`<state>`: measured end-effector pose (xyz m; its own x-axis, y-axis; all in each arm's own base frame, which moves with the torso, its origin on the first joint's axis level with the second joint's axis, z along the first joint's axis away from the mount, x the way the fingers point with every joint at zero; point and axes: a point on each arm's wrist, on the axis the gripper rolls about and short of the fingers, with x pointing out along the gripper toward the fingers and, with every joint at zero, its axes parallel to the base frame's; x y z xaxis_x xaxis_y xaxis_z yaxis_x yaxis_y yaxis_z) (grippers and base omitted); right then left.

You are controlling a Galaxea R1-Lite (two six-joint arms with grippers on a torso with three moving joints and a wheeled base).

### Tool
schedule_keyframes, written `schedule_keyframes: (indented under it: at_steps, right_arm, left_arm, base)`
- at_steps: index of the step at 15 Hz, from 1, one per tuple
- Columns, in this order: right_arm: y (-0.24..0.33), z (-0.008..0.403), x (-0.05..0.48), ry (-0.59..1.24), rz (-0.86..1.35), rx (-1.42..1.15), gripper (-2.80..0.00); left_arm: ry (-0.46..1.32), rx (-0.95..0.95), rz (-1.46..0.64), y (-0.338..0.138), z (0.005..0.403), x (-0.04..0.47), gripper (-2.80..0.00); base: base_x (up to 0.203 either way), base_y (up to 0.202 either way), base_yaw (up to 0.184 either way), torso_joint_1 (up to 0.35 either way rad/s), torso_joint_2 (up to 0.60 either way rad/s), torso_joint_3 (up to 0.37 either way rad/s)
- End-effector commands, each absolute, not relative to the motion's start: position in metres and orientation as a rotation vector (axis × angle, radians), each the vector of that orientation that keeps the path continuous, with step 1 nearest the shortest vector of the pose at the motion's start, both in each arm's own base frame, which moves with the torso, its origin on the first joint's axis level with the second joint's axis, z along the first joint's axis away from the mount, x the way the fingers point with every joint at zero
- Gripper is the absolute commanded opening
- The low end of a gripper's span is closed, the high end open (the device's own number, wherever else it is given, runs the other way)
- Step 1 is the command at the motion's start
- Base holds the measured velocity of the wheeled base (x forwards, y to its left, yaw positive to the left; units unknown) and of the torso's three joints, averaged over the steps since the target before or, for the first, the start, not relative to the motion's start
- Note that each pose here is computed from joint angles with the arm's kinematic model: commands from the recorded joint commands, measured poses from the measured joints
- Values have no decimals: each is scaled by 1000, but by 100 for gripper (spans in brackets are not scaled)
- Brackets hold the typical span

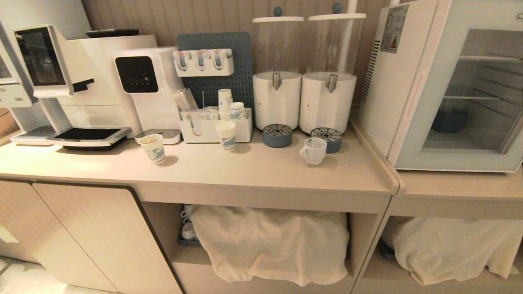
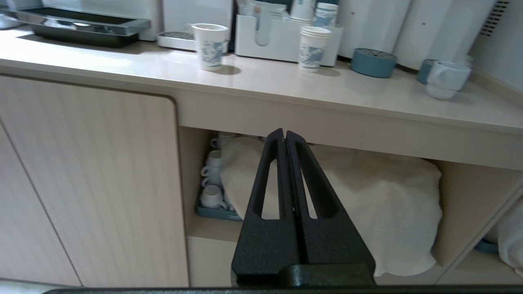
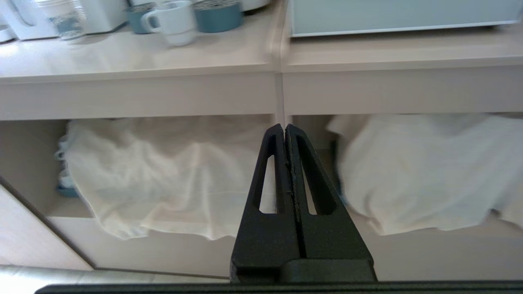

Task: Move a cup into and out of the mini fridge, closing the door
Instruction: Open the freezer door

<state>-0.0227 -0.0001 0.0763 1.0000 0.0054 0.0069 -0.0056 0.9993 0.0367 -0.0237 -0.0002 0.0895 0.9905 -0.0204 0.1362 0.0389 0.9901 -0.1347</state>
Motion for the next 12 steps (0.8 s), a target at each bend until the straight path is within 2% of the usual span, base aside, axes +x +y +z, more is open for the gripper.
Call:
schedule_keyframes:
  at_steps: [1,12]
  right_arm:
    - [0,76,-23,-6,6,37,-280]
    - [0,77,-23,-3,6,37,-280]
  left_arm:
    - [-101,-137,-27,0,78,-21,-280]
    - [-101,-136,-25,0,78,-21,-280]
  base:
    - [0,-196,1,2,-2,2]
    - [0,-192,1,2,1,1]
